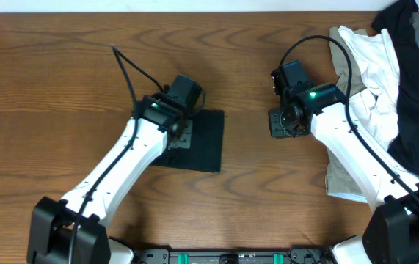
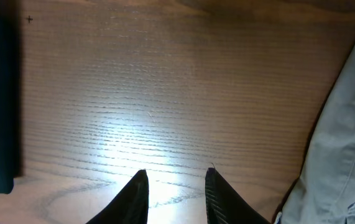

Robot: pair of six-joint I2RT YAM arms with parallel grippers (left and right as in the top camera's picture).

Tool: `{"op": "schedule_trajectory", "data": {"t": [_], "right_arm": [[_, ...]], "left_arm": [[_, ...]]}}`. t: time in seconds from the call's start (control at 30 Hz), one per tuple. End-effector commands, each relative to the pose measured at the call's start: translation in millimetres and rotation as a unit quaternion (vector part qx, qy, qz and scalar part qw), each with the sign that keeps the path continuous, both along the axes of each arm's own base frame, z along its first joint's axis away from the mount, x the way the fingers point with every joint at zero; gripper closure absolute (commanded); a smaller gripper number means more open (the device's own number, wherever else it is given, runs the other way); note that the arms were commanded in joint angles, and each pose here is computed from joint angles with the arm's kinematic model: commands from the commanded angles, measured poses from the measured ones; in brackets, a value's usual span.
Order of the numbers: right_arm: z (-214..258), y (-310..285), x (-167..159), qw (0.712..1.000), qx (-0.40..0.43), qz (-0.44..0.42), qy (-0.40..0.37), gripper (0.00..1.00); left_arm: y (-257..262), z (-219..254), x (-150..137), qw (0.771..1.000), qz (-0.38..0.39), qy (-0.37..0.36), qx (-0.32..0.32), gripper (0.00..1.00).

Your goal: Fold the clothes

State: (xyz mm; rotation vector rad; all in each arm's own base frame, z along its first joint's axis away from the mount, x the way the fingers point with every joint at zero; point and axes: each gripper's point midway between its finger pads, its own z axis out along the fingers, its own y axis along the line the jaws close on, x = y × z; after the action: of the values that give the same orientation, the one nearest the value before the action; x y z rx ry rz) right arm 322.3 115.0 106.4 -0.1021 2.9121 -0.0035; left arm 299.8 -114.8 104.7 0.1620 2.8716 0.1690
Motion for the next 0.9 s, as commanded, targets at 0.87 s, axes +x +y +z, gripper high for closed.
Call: {"op": "schedule_trajectory", "data": {"t": [0.87], "right_arm": [[2, -5, 3, 1.000, -0.004, -0.013, -0.004, 0.69]], "left_arm": [[23, 80, 25, 0.987, 0.059, -0.142, -0.047, 0.59]]}}
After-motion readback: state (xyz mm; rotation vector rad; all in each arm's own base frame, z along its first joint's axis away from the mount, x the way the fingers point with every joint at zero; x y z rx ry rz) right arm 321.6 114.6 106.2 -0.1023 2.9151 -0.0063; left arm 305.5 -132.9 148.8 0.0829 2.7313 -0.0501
